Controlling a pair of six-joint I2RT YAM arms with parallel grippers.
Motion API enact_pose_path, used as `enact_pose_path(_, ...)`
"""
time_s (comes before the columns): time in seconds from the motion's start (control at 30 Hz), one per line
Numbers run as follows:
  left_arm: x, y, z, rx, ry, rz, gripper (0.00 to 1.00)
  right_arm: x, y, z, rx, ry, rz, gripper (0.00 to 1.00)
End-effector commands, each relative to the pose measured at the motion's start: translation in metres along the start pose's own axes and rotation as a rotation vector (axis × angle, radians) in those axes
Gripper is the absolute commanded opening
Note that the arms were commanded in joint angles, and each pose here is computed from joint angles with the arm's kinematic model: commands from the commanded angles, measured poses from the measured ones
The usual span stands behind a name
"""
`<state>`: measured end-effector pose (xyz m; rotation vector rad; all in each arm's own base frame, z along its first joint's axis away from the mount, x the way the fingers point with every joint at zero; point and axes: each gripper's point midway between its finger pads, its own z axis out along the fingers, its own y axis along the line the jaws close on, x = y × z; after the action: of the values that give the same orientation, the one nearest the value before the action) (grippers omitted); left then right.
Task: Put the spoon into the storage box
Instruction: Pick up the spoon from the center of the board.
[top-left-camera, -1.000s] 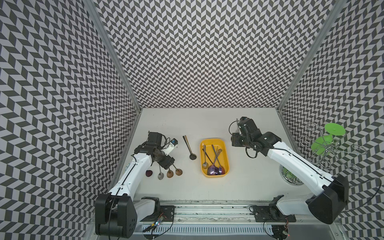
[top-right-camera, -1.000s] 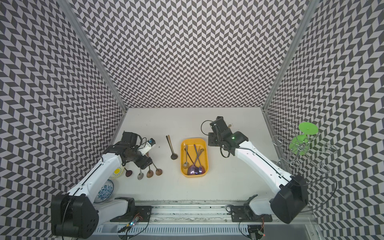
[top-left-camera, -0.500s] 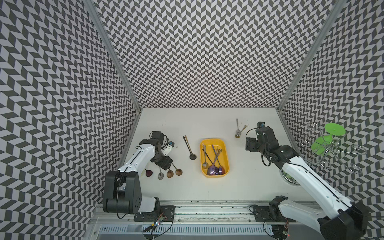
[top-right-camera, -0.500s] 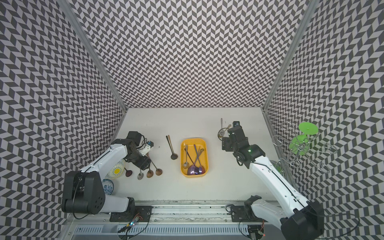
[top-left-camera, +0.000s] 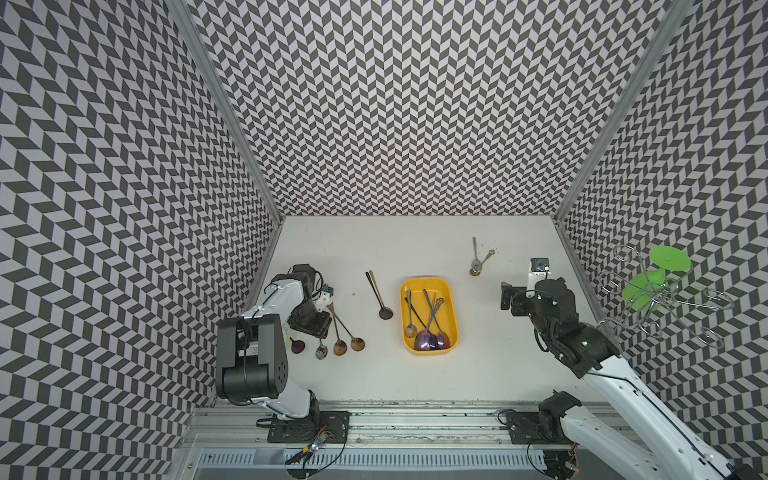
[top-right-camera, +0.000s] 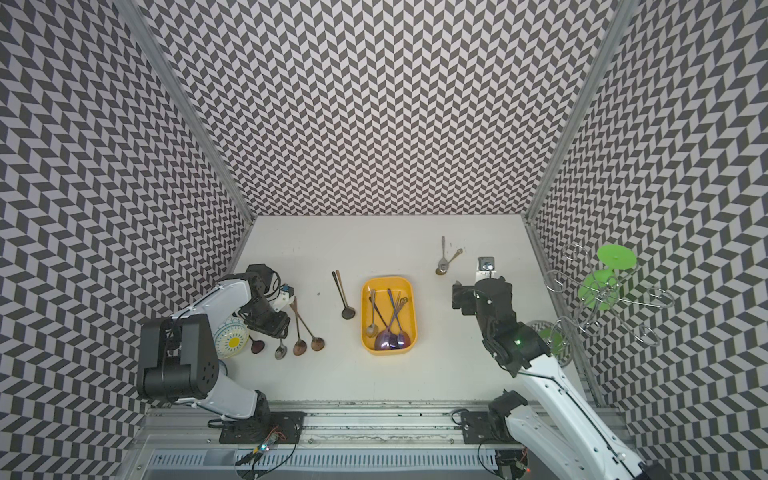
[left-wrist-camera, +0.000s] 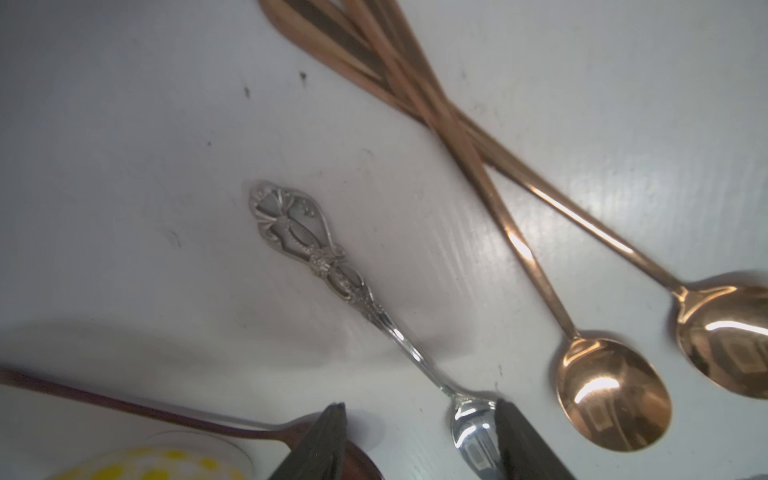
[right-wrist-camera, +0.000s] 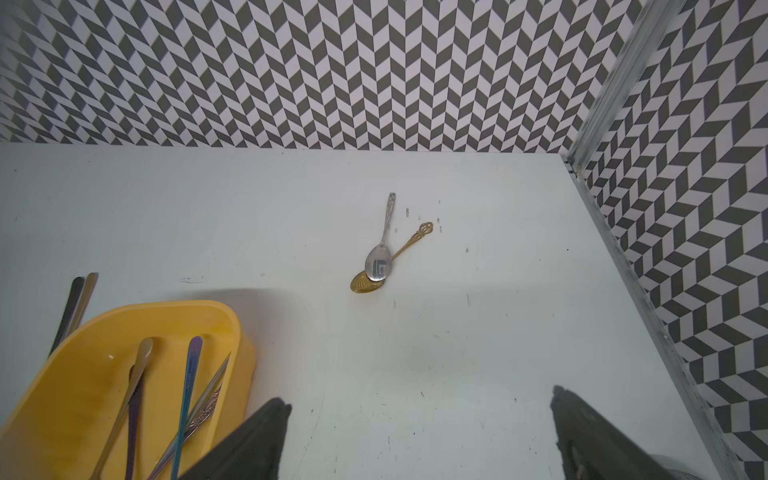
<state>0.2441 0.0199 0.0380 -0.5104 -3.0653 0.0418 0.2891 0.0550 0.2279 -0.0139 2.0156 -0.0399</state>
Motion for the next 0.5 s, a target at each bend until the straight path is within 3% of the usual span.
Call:
enact_pose_path(0.0, -0.002, 0.001, 0.001, 0.045, -0.002, -0.031, 0.56, -0.024, -0.003, -0.007, 0.005, -0.114, 0.023, 1.0)
enact_pose_path(0.27, 0.001, -0.007, 0.018, 0.112, 0.028, -0.046, 0.39, -0.023, -0.003, -0.009, -0.005, -0.134, 0.025, 1.0)
enact_pose_path(0.47, -0.012, -0.005, 0.03, 0.131, 0.02, -0.063, 0.17, -0.022, -0.002, -0.008, -0.007, -0.132, 0.025, 1.0)
